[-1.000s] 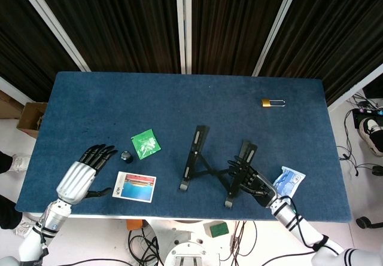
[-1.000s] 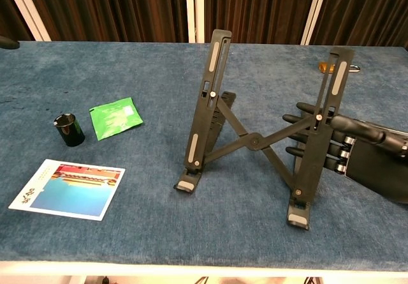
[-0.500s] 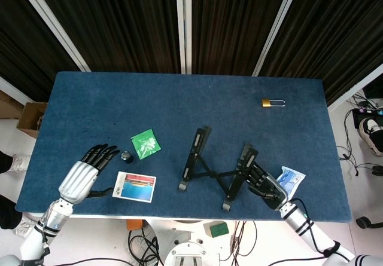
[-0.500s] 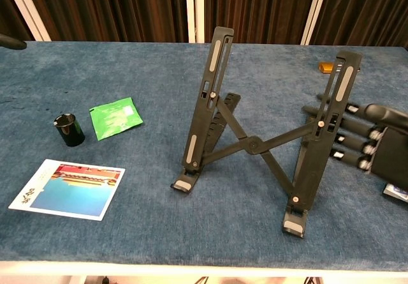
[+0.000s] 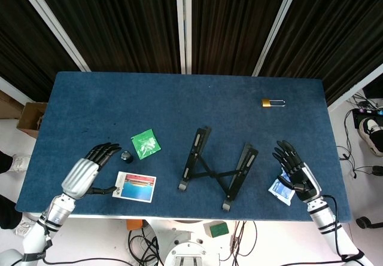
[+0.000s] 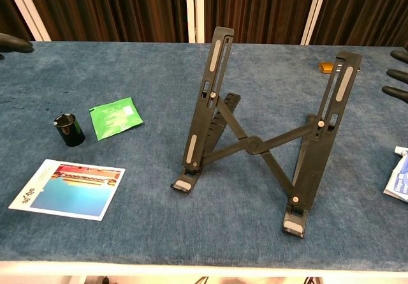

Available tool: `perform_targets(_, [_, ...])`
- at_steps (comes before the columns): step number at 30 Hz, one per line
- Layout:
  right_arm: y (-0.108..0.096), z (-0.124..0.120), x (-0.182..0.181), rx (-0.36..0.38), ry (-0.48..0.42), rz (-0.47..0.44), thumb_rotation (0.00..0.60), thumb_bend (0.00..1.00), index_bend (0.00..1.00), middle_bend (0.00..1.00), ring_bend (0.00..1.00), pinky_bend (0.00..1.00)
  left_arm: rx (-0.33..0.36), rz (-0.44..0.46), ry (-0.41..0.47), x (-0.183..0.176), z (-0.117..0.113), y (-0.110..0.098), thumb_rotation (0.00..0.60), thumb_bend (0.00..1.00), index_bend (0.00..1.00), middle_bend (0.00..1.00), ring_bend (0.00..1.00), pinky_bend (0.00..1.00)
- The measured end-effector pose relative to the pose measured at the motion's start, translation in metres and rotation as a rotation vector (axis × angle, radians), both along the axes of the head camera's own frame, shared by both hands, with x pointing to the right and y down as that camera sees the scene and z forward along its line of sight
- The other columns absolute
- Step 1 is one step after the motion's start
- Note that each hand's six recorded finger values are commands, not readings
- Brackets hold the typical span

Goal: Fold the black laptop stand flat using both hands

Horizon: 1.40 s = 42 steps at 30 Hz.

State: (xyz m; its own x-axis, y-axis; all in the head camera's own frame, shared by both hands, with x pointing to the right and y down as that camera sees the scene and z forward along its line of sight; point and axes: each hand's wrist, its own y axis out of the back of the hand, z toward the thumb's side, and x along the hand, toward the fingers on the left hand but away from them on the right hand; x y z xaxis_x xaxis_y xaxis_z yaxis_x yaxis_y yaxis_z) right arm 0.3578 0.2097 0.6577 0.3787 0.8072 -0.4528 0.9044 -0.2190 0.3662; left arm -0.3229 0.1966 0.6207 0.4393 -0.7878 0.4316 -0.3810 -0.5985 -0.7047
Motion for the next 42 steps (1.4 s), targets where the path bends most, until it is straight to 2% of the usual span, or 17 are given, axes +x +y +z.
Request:
perform_targets(4, [0.004,0.003,-0.004,-0.022,0.003,-0.020,0.600,0.18,0.00,0.02,0.00,0.00,-0.148,-0.039,0.162,0.012,0.016,-0.012,0.600,0.12,0.10,0.07,0.04,0.10])
perform_targets(9, [0.006,0.006,-0.020,-0.058,-0.012,-0.047,0.600,0.18,0.00,0.02,0.00,0.00,-0.291,0.001,0.244,0.041,0.045,-0.028,0.600,0.12,0.10,0.07,0.04,0.10])
perform_targets(17, [0.013,0.013,-0.046,-0.080,-0.007,-0.130,0.600,0.18,0.00,0.02,0.00,0.00,-0.388,0.051,0.312,0.100,0.083,-0.043,0.600,0.12,0.09,0.07,0.04,0.10])
perform_targets(23, [0.020,0.019,-0.063,-0.095,-0.013,-0.174,0.600,0.18,0.00,0.02,0.00,0.00,-0.456,0.042,0.398,0.134,0.094,-0.050,0.600,0.12,0.09,0.07,0.05,0.10])
perform_targets(26, [0.021,0.021,-0.064,-0.097,-0.012,-0.175,0.600,0.18,0.00,0.02,0.00,0.00,-0.505,0.033,0.454,0.150,0.098,-0.050,0.600,0.12,0.09,0.11,0.10,0.10])
perform_targets(31, [0.021,0.022,-0.061,-0.098,-0.009,-0.164,0.600,0.18,0.00,0.02,0.00,0.00,-0.589,0.020,0.547,0.181,0.106,-0.047,0.600,0.12,0.10,0.12,0.11,0.10])
perform_targets(35, [0.022,0.023,-0.057,-0.099,-0.005,-0.155,0.600,0.18,0.00,0.02,0.00,0.00,-0.620,0.040,0.569,0.199,0.111,-0.044,0.600,0.12,0.10,0.15,0.14,0.11])
perform_targets(42, [0.022,0.024,-0.055,-0.101,-0.007,-0.147,0.600,0.18,0.00,0.02,0.00,0.00,-0.654,0.042,0.567,0.204,0.115,-0.041,0.600,0.12,0.10,0.15,0.20,0.11])
